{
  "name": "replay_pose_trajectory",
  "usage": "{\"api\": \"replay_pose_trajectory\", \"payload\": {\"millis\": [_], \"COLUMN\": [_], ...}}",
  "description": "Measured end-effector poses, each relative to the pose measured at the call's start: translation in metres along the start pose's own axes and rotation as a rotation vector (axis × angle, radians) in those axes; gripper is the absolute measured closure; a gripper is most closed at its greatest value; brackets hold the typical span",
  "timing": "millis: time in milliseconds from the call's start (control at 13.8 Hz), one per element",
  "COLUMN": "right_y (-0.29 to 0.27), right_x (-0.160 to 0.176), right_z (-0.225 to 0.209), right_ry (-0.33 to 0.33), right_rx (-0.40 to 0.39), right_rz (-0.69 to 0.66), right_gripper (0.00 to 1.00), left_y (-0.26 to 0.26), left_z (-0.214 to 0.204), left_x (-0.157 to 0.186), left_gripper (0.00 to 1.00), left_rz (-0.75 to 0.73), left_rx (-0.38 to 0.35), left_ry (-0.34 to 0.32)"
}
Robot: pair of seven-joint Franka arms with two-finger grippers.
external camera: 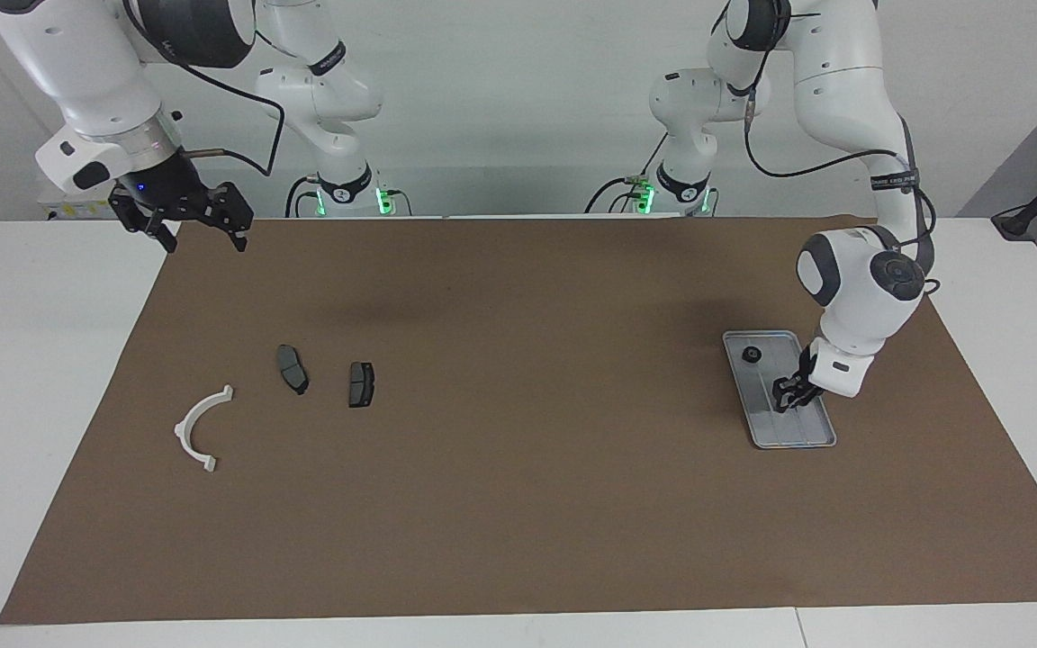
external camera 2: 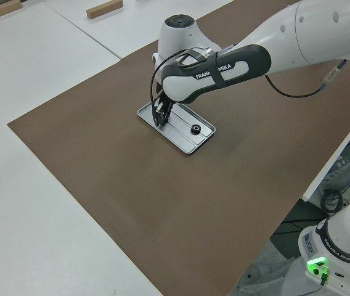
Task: Pick bearing gear from pile to tray
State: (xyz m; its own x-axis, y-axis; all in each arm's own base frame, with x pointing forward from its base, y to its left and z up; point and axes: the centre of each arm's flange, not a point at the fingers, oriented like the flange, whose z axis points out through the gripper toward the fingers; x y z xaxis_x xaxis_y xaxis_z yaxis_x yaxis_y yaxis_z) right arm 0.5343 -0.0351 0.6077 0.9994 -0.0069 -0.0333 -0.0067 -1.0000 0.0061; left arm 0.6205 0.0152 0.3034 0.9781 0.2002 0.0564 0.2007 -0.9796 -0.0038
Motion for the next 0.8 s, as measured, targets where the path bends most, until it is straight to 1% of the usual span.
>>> {"api": "replay_pose_trajectory", "payload": {"millis": [72, 145, 217, 290, 507, 797], "right_y": [0.000, 0.000, 0.000, 0.000, 0.000, 0.000], "right_x": [0.000, 0.000, 0.000, 0.000, 0.000, 0.000], "right_z": [0.000, 0.000, 0.000, 0.000, 0.000, 0.000], "right_ry": [0.000, 0.000, 0.000, 0.000, 0.000, 0.000], "right_rx": [0.000, 0.000, 0.000, 0.000, 0.000, 0.000], "right_rz": [0.000, 0.000, 0.001, 0.001, 0.001, 0.001], "right_gripper": [0.00, 0.00, 0.00, 0.00, 0.00, 0.00], "left_y": [0.001, 0.001, 0.002, 0.002, 0.001, 0.000], "left_z": [-0.007, -0.019, -0.036, -0.058, -0.135, -0.218], "left_x": [0.003, 0.008, 0.012, 0.015, 0.005, -0.023], "left_gripper": [0.29, 0.19, 0.06, 0.00, 0.00, 0.00], "left_rz": [0.000, 0.000, -0.001, -0.001, 0.000, 0.008], "left_rx": [-0.002, -0.005, -0.006, -0.004, 0.004, 0.015], "left_ry": [0.013, 0.028, 0.032, 0.026, -0.017, -0.073]}}
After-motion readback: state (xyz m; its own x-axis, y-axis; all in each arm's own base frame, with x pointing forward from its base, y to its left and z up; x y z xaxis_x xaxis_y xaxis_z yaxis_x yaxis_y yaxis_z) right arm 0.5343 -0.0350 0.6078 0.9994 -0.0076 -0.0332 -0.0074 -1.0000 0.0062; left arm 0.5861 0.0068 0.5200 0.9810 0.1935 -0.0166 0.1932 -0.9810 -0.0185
